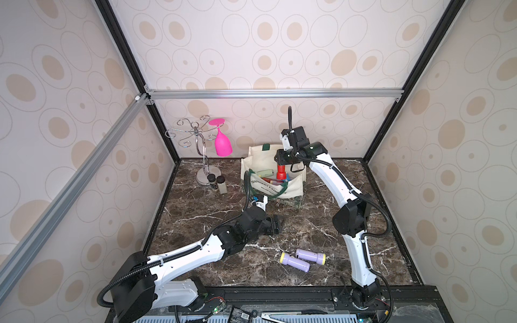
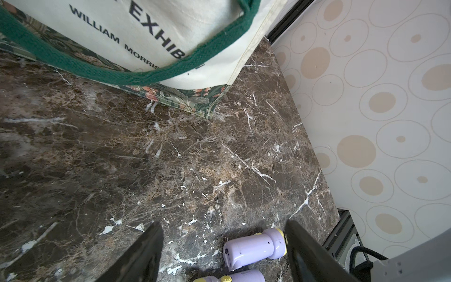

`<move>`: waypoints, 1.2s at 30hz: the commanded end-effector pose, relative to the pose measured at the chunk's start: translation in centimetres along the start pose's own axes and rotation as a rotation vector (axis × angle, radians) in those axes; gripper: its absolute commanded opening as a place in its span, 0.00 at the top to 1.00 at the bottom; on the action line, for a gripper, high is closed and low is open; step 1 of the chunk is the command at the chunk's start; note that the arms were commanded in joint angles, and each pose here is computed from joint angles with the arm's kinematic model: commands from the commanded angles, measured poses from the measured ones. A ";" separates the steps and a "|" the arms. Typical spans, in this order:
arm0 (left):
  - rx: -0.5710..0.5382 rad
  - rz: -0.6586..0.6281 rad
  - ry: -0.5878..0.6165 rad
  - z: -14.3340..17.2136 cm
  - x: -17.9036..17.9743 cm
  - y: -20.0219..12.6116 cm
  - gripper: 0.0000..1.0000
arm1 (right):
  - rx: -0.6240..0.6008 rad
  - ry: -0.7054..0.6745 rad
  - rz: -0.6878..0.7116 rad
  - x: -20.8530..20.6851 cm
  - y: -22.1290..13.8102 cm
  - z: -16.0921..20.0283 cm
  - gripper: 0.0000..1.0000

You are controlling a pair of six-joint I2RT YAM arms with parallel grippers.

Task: Put the flashlights into the tote bags
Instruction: Place the flashlight in the canvas bag.

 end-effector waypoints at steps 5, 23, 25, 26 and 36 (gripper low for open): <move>-0.014 -0.010 -0.017 -0.3 0.5 -0.9 0.22 | 0.019 -0.064 0.031 0.0 0.8 0.5 0.91; -0.031 -0.019 -0.035 -0.4 0.7 -1.0 0.22 | -0.074 -0.140 -0.019 2.4 -4.5 -2.2 0.28; -0.028 -0.021 -0.032 -0.4 0.6 -0.8 0.22 | -0.091 -0.144 -0.031 2.8 -6.0 -2.6 0.27; -0.025 -0.023 -0.030 -0.4 0.7 -0.7 0.22 | -0.099 -0.147 -0.040 3.1 -6.8 -2.8 0.27; 0.113 0.071 0.130 0.9 -1.5 0.2 0.22 | -0.022 -0.077 -0.194 4.3 -13.4 0.2 0.24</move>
Point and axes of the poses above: each gripper's point midway between its finger pads, its own y axis out along the fingers, its own x axis along the line the jaws close on, z = x × y, the point moved 3 cm from there along -y, back along the fingers, and after that the axes turned 9 degrees about y, right-handed, at the moved point
